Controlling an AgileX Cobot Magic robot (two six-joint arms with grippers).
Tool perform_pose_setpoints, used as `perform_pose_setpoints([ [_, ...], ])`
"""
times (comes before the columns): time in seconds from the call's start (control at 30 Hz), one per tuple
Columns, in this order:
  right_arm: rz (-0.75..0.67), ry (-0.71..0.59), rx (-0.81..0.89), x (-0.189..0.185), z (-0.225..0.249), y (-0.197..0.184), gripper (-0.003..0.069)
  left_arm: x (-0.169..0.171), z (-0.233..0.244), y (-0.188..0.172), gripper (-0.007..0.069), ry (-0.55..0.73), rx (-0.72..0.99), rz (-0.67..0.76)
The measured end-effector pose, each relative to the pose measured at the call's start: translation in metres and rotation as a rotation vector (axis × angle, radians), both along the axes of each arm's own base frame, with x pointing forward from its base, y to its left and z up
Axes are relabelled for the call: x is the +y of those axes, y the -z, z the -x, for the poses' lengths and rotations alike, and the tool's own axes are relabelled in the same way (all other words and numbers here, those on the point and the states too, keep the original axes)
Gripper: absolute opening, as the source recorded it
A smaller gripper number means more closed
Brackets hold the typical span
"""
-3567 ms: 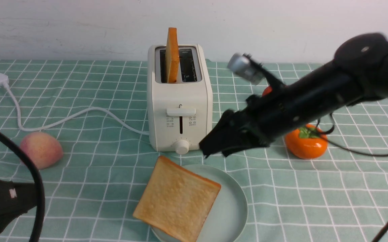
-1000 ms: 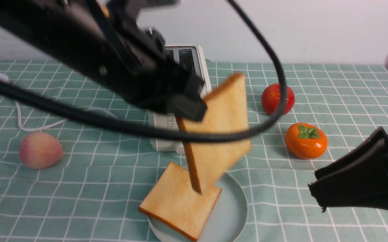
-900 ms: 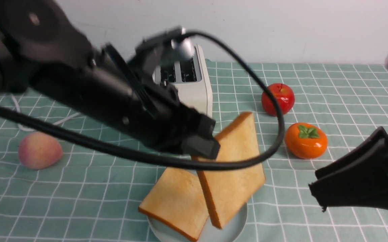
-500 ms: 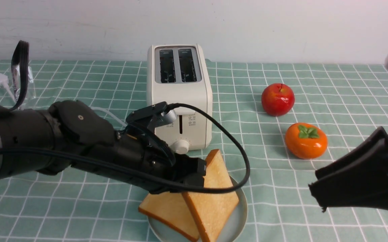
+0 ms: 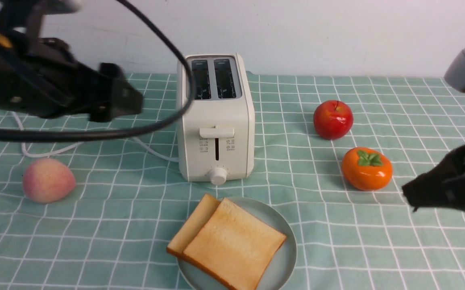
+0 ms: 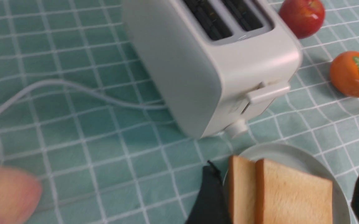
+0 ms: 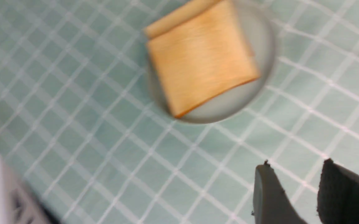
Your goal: Take toasted bread from bread machine on blue coffee table place on plate.
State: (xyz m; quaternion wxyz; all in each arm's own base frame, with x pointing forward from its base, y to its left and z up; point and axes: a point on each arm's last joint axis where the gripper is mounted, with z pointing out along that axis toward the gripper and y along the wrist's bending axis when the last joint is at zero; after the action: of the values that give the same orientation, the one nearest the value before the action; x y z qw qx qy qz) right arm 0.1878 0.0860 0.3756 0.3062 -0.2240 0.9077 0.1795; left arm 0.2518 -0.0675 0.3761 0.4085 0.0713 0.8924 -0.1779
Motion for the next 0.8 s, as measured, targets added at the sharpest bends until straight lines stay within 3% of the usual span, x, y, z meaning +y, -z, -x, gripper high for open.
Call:
perform_pose_setpoints([
  [0.03,0.032,0.053,-0.013,-0.004,-0.006,0.002,0.0239,0.008,0.007,-0.004,0.0489,-0.035,0.018,0.015],
  [0.1,0.114,0.237,-0.070,-0.020,-0.024,0.006,0.0239,0.026,0.025,-0.009,0.0314,-0.139,0.056,0.079],
  [0.27,0.134,0.471,-0.176,-0.048,-0.045,0.020,0.0204,0.031,0.062,0.002,-0.0011,-0.156,0.070,0.116],
  [0.47,0.075,0.515,-0.195,-0.058,-0.013,0.066,-0.0012,0.021,0.107,0.038,-0.0014,-0.093,0.138,0.132],
  [0.63,0.024,0.524,-0.257,-0.064,0.034,0.097,-0.0019,0.019,0.144,0.066,-0.0014,-0.064,0.202,0.140],
  [0.8,-0.118,0.551,-0.434,-0.070,0.081,0.115,-0.0019,0.025,0.185,0.075,-0.0014,-0.103,0.148,0.233],
])
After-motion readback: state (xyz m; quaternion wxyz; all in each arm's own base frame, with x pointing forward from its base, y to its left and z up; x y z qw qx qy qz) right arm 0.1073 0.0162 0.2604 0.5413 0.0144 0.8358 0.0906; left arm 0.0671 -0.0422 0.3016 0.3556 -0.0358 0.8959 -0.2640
